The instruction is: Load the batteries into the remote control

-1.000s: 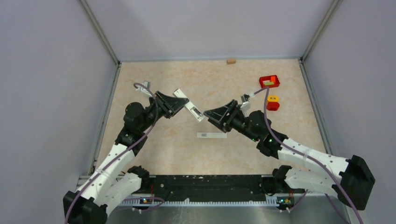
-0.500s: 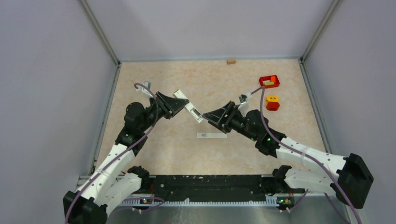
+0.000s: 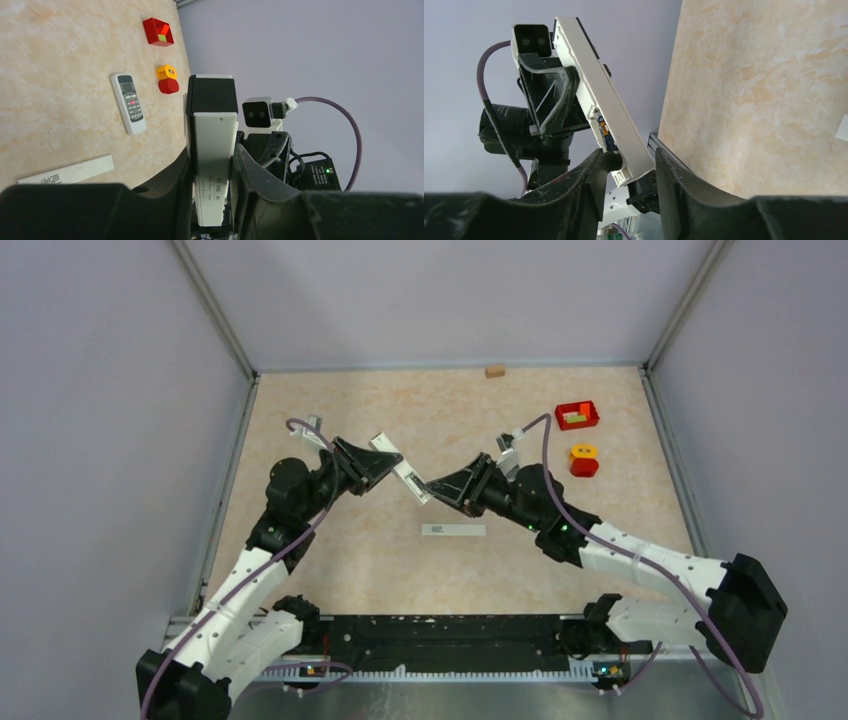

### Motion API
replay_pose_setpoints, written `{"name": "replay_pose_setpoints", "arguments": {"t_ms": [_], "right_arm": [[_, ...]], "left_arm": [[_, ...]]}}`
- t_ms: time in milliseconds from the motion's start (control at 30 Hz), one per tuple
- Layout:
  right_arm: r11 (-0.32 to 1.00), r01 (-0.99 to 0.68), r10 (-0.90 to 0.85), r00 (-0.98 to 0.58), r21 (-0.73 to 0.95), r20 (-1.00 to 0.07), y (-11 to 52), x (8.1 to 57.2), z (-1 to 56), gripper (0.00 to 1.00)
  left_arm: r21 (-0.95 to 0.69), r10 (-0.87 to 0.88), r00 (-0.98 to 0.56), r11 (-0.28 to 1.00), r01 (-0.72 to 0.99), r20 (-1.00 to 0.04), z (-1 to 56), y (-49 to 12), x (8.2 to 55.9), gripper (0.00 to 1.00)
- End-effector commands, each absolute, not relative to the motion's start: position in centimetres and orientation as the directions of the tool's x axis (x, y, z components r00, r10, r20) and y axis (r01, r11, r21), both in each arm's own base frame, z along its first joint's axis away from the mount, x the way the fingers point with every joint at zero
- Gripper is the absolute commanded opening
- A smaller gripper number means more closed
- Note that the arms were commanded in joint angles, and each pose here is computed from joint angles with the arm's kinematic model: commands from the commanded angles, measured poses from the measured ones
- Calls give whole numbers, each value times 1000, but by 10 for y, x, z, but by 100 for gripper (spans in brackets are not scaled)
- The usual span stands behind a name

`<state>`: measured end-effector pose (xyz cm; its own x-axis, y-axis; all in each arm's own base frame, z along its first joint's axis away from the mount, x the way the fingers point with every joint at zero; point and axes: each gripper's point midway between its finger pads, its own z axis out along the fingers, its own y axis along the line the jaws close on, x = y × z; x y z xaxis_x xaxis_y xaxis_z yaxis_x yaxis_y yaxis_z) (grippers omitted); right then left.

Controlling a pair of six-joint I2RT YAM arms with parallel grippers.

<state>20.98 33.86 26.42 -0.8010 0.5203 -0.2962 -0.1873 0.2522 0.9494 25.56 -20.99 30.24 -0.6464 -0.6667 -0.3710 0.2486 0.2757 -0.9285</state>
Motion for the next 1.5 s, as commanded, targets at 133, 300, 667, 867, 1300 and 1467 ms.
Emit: {"name": "replay_pose_setpoints", "arguments": {"t_ms": [133,300,667,867,1300,1467], "right_arm": [[365,-146,504,-800,919,-327,340,221,249,29],[399,-144,492,-800,906,-344,339,222,246,21],[464,-197,401,-823,864,-403,350,222,230,11],[520,-228,358,-816,823,-453,348,224,226,9],[507,-270,431,-743,819,-512,309,219,260,42],[350,-389,455,-724,852,-518,313,207,290,63]], "left_arm": [[-906,-667,-620,235,353,-414,336,-210,247,0],[-902,-669,-612,237,360,-421,339,-209,246,0],[-887,-659,-607,230,400,-444,350,-210,242,0],[-871,-661,-577,283,401,-480,348,-205,245,0],[-874,-709,-511,404,269,-486,313,-175,268,0],[-872,-699,-522,391,293,-489,317,-178,265,0]]}}
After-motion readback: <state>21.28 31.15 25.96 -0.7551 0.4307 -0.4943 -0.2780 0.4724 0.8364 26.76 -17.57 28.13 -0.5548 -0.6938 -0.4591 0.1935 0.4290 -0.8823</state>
